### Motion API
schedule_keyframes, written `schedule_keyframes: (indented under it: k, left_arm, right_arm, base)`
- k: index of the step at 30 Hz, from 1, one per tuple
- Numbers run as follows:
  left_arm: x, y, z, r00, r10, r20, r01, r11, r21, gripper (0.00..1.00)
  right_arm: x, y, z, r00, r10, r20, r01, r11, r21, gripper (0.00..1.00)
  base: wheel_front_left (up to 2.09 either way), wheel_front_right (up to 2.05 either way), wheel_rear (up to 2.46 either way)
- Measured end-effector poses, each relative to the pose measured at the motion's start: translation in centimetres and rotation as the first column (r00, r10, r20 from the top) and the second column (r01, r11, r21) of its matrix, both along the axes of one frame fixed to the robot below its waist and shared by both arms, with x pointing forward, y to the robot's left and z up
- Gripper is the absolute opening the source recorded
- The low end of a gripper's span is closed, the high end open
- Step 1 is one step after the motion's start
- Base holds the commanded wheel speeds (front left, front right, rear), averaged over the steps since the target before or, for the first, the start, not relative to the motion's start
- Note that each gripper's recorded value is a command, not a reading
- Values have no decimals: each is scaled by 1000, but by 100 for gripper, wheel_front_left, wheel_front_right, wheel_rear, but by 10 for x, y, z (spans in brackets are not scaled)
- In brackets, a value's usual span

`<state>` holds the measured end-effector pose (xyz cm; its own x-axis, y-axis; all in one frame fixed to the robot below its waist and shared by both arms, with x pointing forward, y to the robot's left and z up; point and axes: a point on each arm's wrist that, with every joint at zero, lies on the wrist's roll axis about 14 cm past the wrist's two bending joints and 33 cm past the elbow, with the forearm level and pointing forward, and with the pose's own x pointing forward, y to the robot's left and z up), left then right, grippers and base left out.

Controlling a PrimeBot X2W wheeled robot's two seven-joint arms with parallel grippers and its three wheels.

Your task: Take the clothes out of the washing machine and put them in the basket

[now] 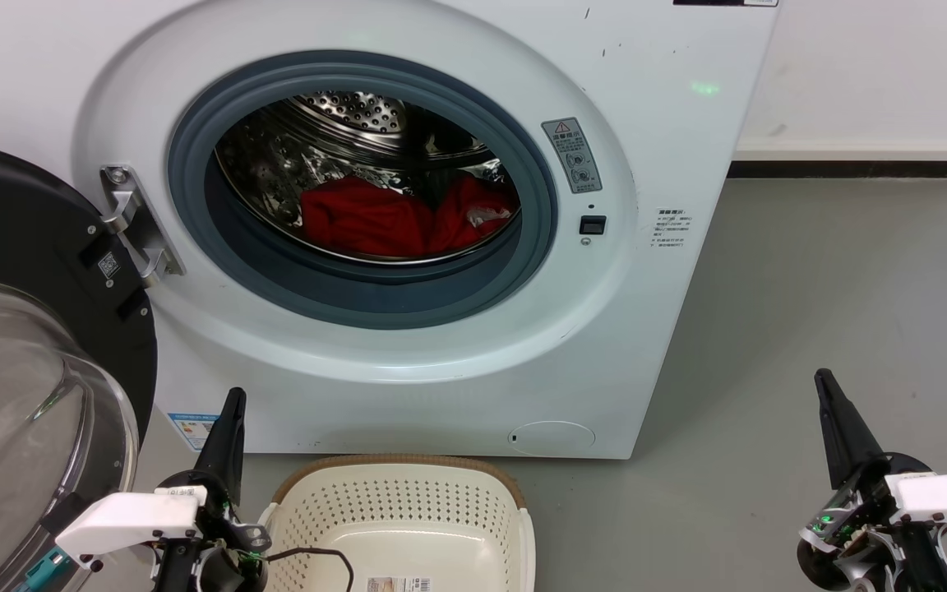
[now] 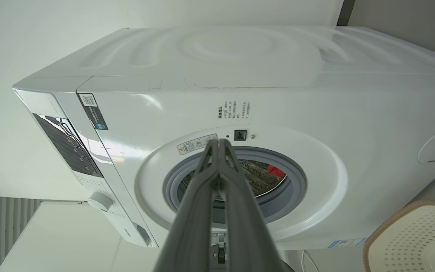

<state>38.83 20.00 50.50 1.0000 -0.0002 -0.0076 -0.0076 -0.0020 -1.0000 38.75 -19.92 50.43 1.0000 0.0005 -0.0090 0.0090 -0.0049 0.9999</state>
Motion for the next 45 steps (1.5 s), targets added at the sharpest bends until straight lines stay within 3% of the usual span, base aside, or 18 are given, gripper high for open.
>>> schedule_keyframes:
  k: [38,39,41,42,43,45]
  left_arm:
    - [0,0,0,1000,0,0,0,1000,0,0]
    - [0,0,-1,1000,0,-4,0,1000,0,100]
    - [-4,0,-11,999,1,-32,-1,1000,-3,100]
    - [-7,-1,-17,999,1,-51,-2,1000,-5,0]
    - [-10,-1,-24,998,2,-70,-2,1000,-6,100]
    - [-15,-1,-31,996,6,-92,-7,1000,-7,100]
  right_arm:
    - [0,0,0,1000,0,0,0,1000,0,0]
    - [-1,0,-1,1000,0,-4,0,1000,0,100]
    - [-4,0,-11,999,-1,-32,1,1000,4,100]
    - [-7,1,-17,999,-2,-49,2,1000,6,0]
    - [-10,0,-23,998,-3,-67,4,1000,8,100]
    - [-15,0,-30,996,-9,-89,10,1000,9,100]
  base:
    - [0,0,0]
    - [0,0,0]
    - [0,0,0]
    - [0,0,0]
    - [0,0,0]
    - [0,0,0]
